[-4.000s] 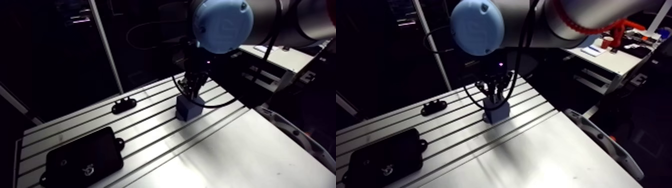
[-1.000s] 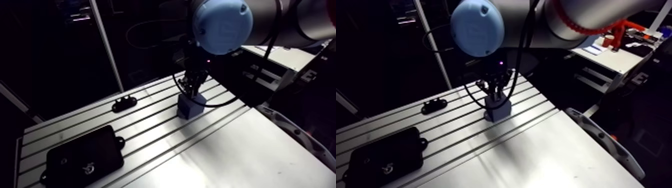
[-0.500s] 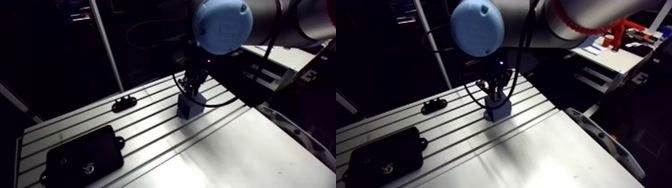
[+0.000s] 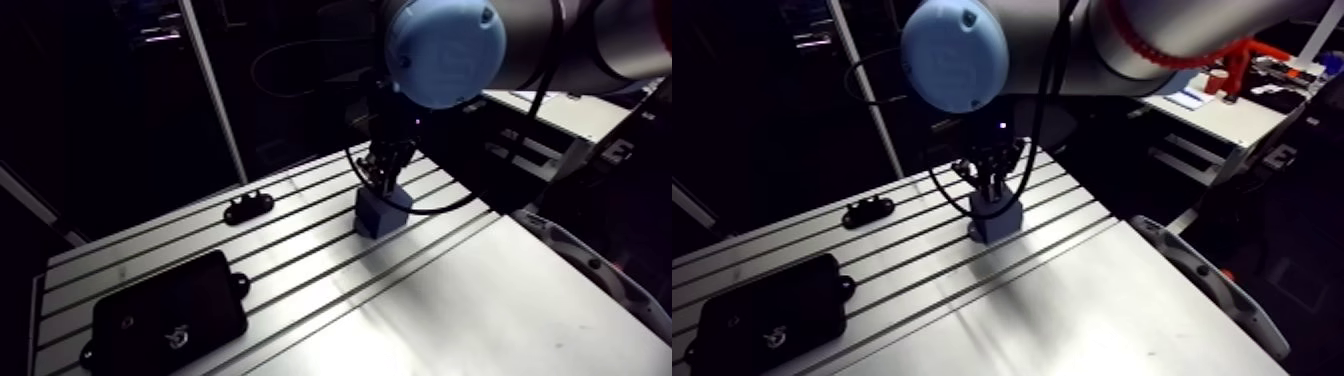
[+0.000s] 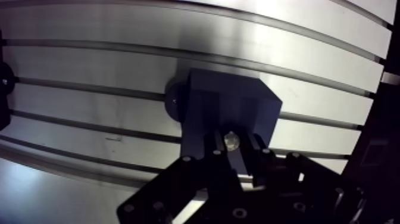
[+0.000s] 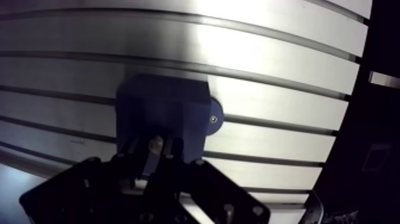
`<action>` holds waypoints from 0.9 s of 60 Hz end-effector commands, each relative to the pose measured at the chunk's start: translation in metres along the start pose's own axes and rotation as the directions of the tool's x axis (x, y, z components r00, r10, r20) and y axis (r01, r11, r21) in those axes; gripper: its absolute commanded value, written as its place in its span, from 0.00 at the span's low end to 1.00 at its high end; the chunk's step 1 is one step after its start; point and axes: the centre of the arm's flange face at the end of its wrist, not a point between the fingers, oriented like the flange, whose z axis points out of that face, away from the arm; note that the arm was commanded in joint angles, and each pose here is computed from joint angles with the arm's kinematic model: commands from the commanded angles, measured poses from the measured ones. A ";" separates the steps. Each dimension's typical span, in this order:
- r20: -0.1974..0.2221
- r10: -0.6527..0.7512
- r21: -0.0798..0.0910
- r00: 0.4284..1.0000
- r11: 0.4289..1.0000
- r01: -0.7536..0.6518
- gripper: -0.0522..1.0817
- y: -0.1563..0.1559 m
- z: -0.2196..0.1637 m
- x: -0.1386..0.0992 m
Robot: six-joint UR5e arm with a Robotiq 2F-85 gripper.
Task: Pick up the M10 bolt and insert it into the hex recess until seated.
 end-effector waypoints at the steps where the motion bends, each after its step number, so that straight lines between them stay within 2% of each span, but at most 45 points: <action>1: -0.002 -0.014 -0.001 1.000 1.000 0.014 0.67 0.000 -0.001 0.001; 31: -0.005 -0.079 -0.001 0.997 0.997 0.079 0.68 0.000 -0.003 0.002; 54: -0.002 -0.181 0.008 0.983 0.983 0.181 0.68 -0.002 -0.002 0.002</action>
